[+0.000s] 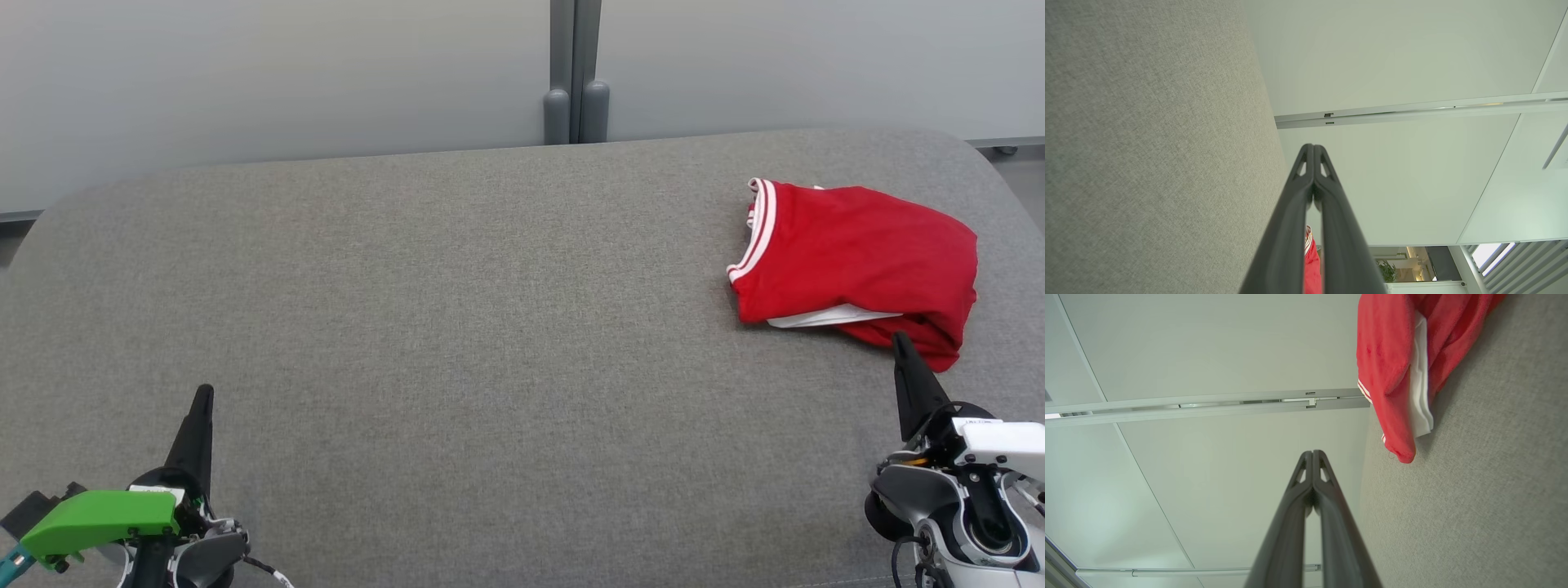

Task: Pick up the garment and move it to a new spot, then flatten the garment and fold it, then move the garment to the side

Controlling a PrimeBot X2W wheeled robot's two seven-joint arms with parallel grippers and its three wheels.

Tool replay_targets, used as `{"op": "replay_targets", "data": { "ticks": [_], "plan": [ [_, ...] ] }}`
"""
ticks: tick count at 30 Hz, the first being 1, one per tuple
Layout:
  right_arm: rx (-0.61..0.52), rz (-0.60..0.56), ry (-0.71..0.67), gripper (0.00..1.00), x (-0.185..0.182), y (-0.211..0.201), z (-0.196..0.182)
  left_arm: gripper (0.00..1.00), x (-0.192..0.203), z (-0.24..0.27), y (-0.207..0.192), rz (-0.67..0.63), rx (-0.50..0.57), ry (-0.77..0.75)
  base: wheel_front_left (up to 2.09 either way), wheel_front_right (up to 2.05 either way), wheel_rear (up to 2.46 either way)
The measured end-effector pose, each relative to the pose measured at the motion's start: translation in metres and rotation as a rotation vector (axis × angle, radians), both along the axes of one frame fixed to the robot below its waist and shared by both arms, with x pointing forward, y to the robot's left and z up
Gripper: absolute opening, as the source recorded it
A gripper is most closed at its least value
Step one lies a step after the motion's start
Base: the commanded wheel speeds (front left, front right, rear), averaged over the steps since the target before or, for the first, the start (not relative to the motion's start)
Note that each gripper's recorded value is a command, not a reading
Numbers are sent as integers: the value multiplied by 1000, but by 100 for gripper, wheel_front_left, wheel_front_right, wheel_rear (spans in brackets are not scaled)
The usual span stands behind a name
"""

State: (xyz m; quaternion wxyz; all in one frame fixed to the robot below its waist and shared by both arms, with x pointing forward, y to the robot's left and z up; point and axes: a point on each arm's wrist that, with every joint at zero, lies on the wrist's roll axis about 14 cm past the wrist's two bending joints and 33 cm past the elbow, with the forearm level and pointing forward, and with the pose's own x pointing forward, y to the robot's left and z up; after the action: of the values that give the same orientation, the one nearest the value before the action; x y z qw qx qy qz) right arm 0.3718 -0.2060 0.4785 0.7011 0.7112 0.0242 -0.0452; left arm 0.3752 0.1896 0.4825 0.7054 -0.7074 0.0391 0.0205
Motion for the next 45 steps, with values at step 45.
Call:
{"op": "replay_targets", "data": {
  "ticks": [45],
  "plan": [
    [0,0,0,0,0,0,0,0,0,0,0,0,0,0,0,0,0]
  ]
}}
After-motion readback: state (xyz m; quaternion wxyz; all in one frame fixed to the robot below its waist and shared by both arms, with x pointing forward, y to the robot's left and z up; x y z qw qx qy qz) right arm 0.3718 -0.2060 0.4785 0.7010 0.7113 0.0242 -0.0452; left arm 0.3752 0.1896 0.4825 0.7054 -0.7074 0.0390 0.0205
